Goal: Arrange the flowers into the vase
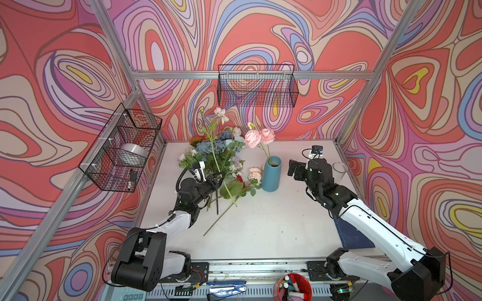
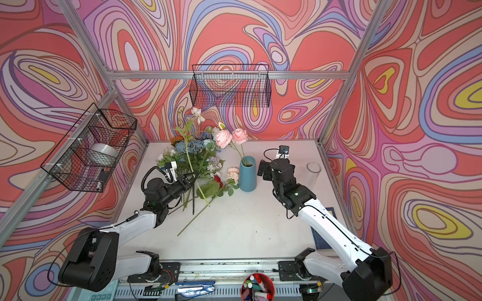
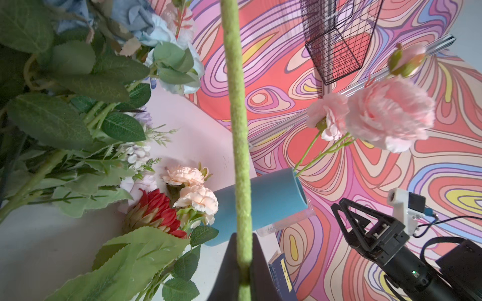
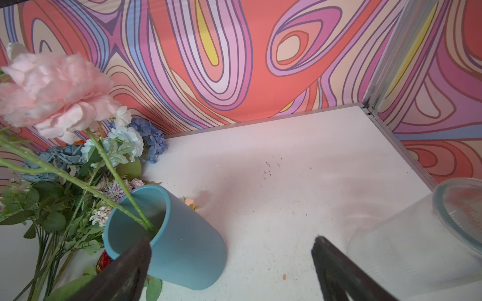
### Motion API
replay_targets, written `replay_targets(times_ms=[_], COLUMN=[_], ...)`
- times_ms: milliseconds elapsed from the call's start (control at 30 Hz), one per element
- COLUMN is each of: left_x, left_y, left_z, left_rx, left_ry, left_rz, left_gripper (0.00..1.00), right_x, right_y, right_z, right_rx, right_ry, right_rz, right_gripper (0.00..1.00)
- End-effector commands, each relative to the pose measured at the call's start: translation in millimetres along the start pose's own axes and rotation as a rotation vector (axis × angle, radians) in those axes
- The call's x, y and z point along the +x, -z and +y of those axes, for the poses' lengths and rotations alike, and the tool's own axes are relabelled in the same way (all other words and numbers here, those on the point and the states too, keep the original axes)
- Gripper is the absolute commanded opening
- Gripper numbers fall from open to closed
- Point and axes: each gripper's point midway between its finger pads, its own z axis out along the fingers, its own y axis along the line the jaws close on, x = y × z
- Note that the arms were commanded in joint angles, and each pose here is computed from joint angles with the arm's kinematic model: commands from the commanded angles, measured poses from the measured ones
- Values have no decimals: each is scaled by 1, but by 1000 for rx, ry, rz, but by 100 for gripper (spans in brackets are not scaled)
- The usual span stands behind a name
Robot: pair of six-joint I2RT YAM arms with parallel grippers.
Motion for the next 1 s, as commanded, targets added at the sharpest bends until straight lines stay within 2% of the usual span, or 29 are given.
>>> replay_targets(times_ms=[0, 267, 400, 433, 633, 833, 967], left_x=[-23, -47, -47, -53, -37, -4, 20], left_y=[13, 51, 58, 57, 32, 0, -20], left_z=[-21, -46, -45, -57, -49, -43, -36], left_rx=[28, -83, -143, -127, -74, 64, 85], left_ry=[-66, -231, -265, -275, -225, -157, -141], left_rz=[-104, -226, -207, -209, -89, 83, 189], left_gripper=[0, 0, 0, 0, 0, 0, 0], right_x=[-4, -5, -7, -7, -5, -2, -3], right_y=[4, 2, 0, -1, -4, -5, -6], right_z=[6, 15, 19, 20, 24, 23, 24], right_rx=[-49, -88, -99, -102, -117, -112, -108], right_ry=[-2, -2, -1, -1, 6, 15, 18], right_rz=[-13, -13, -9, -6, 9, 20, 17], right_gripper=[98, 98, 98, 98, 98, 98, 98])
